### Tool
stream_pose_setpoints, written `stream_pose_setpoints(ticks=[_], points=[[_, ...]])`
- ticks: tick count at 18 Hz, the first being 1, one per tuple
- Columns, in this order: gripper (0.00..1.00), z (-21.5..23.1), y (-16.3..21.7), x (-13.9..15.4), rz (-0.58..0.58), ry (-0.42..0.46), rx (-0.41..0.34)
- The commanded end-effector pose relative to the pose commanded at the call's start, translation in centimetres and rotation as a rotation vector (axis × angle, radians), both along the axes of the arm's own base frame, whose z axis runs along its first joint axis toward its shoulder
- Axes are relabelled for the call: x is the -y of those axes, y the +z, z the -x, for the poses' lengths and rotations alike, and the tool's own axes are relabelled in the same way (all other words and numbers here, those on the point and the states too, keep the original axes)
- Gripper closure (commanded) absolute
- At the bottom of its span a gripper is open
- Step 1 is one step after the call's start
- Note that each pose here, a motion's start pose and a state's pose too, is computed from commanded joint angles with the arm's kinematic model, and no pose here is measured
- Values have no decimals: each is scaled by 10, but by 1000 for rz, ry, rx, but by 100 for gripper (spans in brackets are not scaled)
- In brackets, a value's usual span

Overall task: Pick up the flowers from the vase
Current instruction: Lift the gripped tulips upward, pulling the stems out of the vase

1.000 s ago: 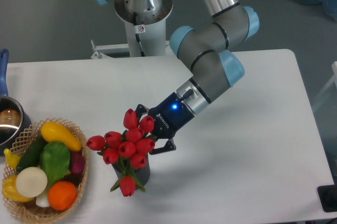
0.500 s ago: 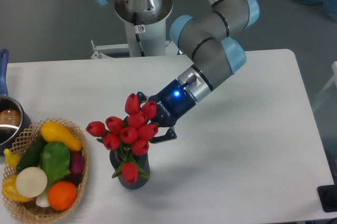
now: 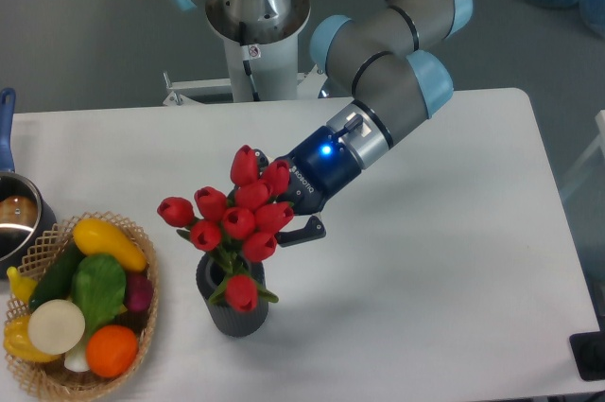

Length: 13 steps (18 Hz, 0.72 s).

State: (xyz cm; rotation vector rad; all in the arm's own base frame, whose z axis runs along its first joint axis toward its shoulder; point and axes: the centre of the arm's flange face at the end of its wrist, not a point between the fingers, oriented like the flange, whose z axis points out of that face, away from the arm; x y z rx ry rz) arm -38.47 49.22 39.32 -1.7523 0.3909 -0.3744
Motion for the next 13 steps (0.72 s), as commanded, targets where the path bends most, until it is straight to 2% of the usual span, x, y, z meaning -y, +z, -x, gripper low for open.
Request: stream_pose_setpoints(ticks=[4, 13], points=[[63, 4, 20, 12, -17, 22, -24], [63, 0, 36, 14, -73, 9, -13]])
